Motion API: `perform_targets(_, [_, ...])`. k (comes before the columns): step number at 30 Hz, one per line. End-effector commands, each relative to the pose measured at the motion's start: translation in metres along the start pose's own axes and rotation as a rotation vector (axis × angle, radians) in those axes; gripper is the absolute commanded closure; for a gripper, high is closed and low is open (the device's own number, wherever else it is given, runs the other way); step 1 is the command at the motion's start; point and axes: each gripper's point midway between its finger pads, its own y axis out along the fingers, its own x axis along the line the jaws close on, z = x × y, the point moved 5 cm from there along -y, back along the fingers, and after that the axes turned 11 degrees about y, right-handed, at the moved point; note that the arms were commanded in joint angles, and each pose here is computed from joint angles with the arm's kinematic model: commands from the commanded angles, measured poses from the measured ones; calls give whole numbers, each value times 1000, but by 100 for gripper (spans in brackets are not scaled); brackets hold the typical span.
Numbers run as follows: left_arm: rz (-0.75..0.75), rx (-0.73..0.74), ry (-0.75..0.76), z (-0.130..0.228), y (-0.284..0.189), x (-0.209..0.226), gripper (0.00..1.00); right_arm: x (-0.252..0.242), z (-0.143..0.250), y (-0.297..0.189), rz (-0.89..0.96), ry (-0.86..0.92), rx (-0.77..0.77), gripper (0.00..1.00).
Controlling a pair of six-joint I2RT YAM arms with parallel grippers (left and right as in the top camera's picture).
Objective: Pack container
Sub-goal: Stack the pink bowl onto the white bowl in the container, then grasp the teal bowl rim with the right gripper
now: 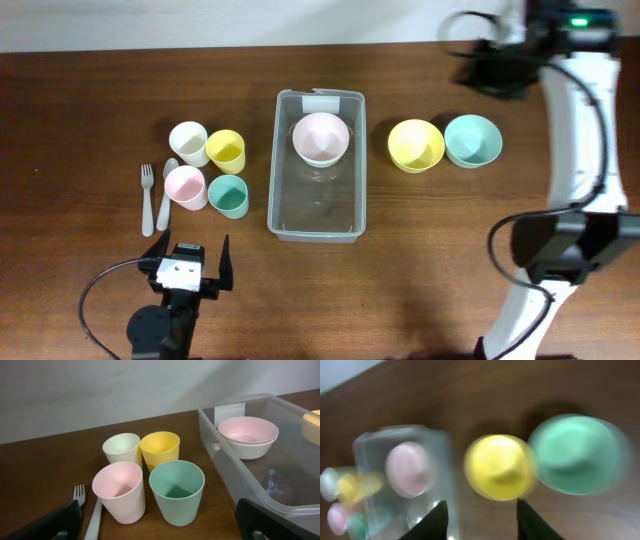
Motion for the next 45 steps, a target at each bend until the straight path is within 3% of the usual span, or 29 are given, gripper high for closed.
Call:
perform_targets(1, [16, -1, 13, 2, 1, -3, 0, -59, -16, 13, 135, 99, 8, 53])
perform_targets(8, [16, -1, 13, 2, 1, -3, 0, -138, -5, 76, 202, 236, 110, 50])
perform_targets(18, [16, -1, 13, 2, 1, -3, 0, -169, 23, 147, 193, 287, 141, 50])
perform_targets(30, [16, -1, 13, 2, 1, -3, 0, -164, 12, 164, 107, 327, 98, 96])
perform_targets(31, [16, -1, 13, 2, 1, -3, 0, -164, 12, 164, 106, 326, 98, 96])
perform_targets(33, [16, -1, 13, 2, 1, -3, 1, -165, 12, 164, 110, 326, 96, 66])
perform_targets(40, [16, -1, 13, 2, 1, -3, 0, -166, 11, 168, 108, 323, 91, 76])
perform_targets(45, [16, -1, 13, 2, 1, -3, 1, -173, 17, 183, 122, 358, 129, 76])
